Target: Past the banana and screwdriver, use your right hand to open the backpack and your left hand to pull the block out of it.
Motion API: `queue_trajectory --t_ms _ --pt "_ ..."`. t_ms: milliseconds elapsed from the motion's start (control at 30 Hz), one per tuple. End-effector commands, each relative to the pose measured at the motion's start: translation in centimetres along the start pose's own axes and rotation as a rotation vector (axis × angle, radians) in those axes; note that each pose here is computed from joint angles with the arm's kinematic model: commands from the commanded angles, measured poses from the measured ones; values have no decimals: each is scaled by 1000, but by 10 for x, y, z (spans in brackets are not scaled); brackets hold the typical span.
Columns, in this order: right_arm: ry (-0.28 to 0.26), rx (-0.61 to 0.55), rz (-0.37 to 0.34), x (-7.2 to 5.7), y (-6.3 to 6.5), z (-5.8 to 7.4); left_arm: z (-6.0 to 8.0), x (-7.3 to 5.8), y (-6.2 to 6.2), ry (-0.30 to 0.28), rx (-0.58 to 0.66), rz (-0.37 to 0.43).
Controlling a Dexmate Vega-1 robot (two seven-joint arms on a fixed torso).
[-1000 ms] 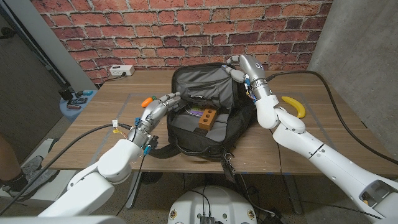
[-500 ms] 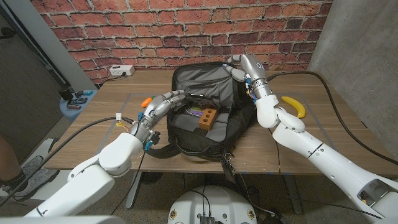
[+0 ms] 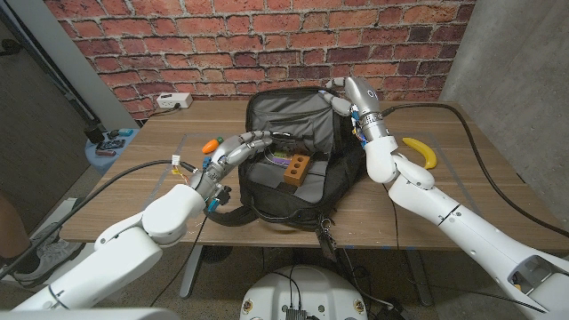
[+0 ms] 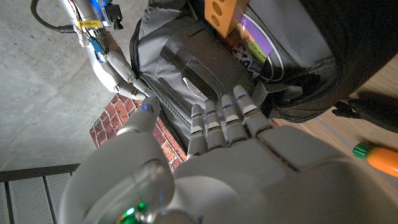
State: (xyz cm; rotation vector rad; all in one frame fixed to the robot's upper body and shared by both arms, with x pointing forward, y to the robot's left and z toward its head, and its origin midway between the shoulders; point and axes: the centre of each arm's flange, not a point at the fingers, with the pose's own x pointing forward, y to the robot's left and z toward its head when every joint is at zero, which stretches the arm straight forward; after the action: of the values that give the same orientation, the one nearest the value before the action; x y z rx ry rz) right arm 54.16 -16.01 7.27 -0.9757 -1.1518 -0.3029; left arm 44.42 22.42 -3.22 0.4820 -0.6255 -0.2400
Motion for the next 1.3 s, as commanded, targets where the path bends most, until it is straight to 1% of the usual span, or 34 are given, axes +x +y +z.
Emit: queue_trajectory --t_ms 33,333,367,533,633,767,967,1300 --pt "0 18 -7 -3 0 -1 10 4 -4 29 82 -36" --pt "7 29 -14 -6 1 -3 19 13 -7 78 141 -65" --pt "0 29 -8 -6 1 -3 20 14 -7 85 146 -70" --pt "4 31 -20 -7 -1 -3 25 19 -11 118 168 -92" --pt "-5 32 -20 -8 -3 -3 27 22 -13 136 181 -109" --pt "-7 37 -28 -9 -4 -4 31 26 -16 149 200 -120" --pt "-17 40 -29 -8 -5 -4 35 29 -18 163 225 -109" --pt "-27 43 -36 -3 -7 -6 46 30 -22 223 275 -89"
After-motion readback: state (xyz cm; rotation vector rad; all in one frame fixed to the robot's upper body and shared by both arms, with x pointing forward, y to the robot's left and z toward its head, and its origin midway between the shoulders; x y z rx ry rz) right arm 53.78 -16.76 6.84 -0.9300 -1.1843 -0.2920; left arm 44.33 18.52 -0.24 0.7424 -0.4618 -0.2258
